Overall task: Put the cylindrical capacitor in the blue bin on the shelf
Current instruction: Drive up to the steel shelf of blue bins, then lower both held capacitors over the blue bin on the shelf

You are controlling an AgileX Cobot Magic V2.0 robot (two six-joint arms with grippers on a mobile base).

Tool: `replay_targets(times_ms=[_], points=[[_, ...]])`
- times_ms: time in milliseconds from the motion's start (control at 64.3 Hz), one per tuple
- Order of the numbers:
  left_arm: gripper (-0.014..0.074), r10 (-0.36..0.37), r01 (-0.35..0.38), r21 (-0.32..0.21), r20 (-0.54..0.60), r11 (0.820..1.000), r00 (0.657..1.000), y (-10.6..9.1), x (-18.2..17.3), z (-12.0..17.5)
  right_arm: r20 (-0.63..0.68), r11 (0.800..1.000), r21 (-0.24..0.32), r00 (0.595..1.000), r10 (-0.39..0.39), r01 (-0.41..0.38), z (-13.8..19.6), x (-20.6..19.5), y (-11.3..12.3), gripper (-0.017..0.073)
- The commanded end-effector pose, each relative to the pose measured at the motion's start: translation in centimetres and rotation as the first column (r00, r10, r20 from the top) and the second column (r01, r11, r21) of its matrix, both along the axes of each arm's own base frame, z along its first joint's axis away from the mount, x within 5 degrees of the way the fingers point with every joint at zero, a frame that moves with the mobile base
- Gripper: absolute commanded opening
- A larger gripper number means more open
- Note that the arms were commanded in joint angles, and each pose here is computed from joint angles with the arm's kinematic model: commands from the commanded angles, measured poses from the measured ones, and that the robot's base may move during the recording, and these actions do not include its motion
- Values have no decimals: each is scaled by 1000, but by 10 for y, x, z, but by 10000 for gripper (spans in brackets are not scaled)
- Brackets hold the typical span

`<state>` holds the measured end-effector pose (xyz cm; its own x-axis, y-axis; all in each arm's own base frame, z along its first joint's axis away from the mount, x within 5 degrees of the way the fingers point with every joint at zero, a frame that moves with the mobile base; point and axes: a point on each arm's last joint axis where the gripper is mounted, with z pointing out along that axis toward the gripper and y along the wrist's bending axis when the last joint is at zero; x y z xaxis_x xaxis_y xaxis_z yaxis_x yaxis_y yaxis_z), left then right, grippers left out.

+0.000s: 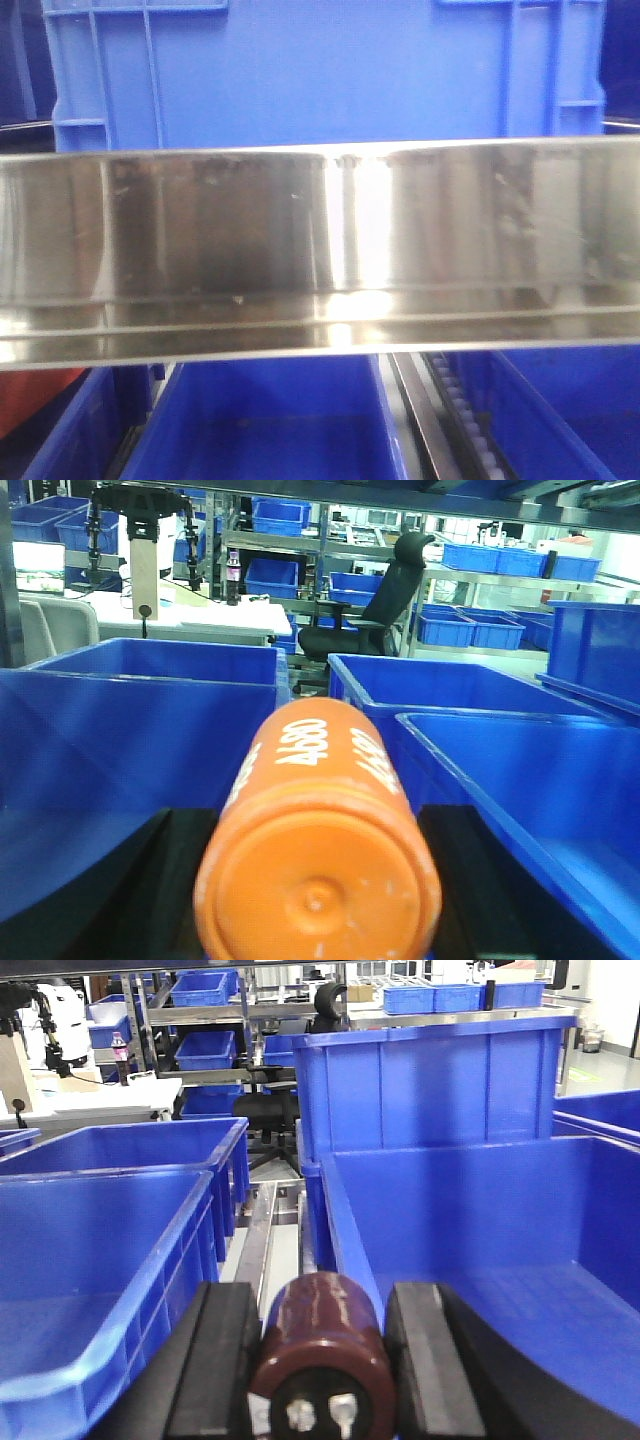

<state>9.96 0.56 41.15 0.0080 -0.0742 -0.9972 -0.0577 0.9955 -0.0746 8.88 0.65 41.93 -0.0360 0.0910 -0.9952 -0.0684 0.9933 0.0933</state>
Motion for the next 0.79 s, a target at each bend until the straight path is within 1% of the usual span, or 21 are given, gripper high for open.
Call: replay_targets(times_ms=[0, 777], points=[[-111, -3, 3, -2, 34, 1000, 999, 0, -1, 4, 35, 1000, -5, 999, -7, 7, 3, -1, -1, -162], [-111, -3, 3, -2, 34, 1000, 999, 0, -1, 4, 35, 1000, -5, 999, -7, 7, 3, -1, -1, -162]])
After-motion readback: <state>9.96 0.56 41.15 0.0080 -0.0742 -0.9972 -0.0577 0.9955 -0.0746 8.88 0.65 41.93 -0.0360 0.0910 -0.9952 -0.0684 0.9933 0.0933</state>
